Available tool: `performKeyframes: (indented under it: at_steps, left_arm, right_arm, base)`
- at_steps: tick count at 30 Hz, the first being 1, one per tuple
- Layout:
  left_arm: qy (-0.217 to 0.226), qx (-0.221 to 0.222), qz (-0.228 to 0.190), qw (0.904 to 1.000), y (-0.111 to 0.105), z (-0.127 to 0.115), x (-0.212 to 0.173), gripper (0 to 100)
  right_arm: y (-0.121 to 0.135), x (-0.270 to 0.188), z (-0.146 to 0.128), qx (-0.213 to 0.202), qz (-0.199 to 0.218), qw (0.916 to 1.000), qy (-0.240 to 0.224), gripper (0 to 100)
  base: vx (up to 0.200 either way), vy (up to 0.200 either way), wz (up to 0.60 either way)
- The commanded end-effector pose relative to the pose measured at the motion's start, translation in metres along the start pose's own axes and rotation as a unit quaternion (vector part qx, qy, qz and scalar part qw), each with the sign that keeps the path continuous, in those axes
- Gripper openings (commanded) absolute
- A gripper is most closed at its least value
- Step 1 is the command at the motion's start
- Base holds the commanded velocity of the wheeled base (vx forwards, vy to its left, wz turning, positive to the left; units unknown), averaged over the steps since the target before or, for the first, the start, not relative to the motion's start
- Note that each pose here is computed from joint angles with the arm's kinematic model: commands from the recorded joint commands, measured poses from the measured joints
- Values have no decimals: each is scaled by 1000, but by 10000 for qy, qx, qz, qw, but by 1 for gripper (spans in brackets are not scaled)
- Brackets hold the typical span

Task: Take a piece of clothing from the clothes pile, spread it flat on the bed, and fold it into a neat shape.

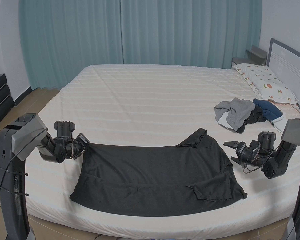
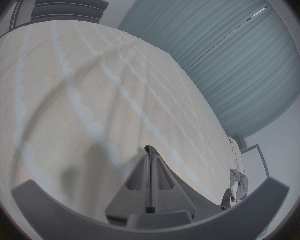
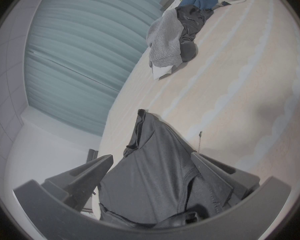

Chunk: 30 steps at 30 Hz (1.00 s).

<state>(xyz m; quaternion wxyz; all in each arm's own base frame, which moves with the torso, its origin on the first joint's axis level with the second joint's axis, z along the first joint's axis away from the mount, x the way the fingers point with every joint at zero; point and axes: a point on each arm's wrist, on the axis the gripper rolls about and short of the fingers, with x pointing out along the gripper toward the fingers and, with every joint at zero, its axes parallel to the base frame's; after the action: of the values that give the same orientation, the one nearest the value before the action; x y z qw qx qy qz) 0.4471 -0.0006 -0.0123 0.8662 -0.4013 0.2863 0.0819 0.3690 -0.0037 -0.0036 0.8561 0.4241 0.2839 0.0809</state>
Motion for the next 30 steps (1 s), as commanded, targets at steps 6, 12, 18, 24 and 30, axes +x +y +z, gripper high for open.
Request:
performKeyframes:
  at_steps: [6,12,18,24,30]
  left_arm:
    - [57,19,54,10000,3,-4,0,0]
    - [73,29,62,10000,3,-5,0,0]
    - [93,85,74,9999,3,-6,0,0]
    - [99,92,80,9999,4,-6,0,0]
    - [104,99,86,9999,4,-6,0,0]
  right_arm:
    - [26,51,22,-1153,-278,9929,23,100]
    - [19,85,23,-1269,-493,9904,223,100]
    - [20,110,32,-1221,-625,9900,337,100]
    - [22,122,30,-1266,-570,9897,352,100]
    - [24,128,35,-1278,-670,9892,243,100]
  base:
    - [0,0,0]
    - [0,0,0]
    - [0,0,0]
    - [0,0,0]
    - [0,0,0]
